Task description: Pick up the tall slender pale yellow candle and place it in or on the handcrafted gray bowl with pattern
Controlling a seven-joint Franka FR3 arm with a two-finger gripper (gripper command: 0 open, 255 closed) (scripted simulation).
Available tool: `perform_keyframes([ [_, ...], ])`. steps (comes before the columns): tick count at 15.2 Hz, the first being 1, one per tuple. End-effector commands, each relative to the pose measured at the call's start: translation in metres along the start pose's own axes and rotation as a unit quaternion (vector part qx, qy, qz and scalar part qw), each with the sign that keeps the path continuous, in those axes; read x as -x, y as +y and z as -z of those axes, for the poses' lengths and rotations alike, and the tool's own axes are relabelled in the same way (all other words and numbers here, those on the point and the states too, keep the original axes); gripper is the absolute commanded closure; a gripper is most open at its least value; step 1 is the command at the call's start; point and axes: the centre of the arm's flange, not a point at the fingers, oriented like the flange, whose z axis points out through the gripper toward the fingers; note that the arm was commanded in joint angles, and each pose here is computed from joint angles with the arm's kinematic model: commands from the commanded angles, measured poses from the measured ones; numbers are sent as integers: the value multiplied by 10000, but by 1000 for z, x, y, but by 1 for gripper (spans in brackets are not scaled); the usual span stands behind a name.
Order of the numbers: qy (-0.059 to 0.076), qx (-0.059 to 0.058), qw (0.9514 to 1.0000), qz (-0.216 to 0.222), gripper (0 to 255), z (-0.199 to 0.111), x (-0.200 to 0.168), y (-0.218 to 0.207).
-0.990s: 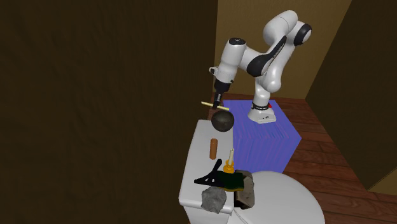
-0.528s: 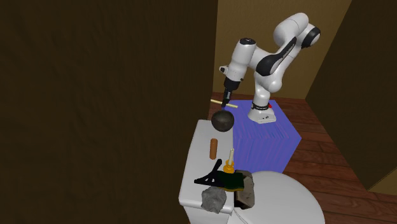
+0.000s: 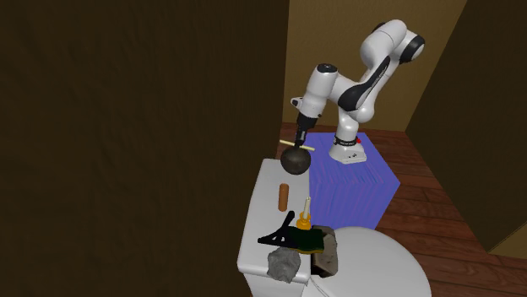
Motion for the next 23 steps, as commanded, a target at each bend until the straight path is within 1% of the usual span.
perform_keyframes([
  [1, 2, -2, 10000, 0, 255, -10, 1, -1],
  [2, 2, -2, 10000, 0, 255, -18, 3, -1],
  [10, 2, -2, 10000, 0, 255, -18, 3, -1],
  [11, 2, -2, 10000, 0, 0, -18, 3, -1],
  [16, 2, -2, 10000, 0, 0, -18, 3, -1],
  [20, 2, -2, 10000, 0, 0, 32, 3, -1],
  [23, 2, -2, 10000, 1, 0, 32, 3, -1],
])
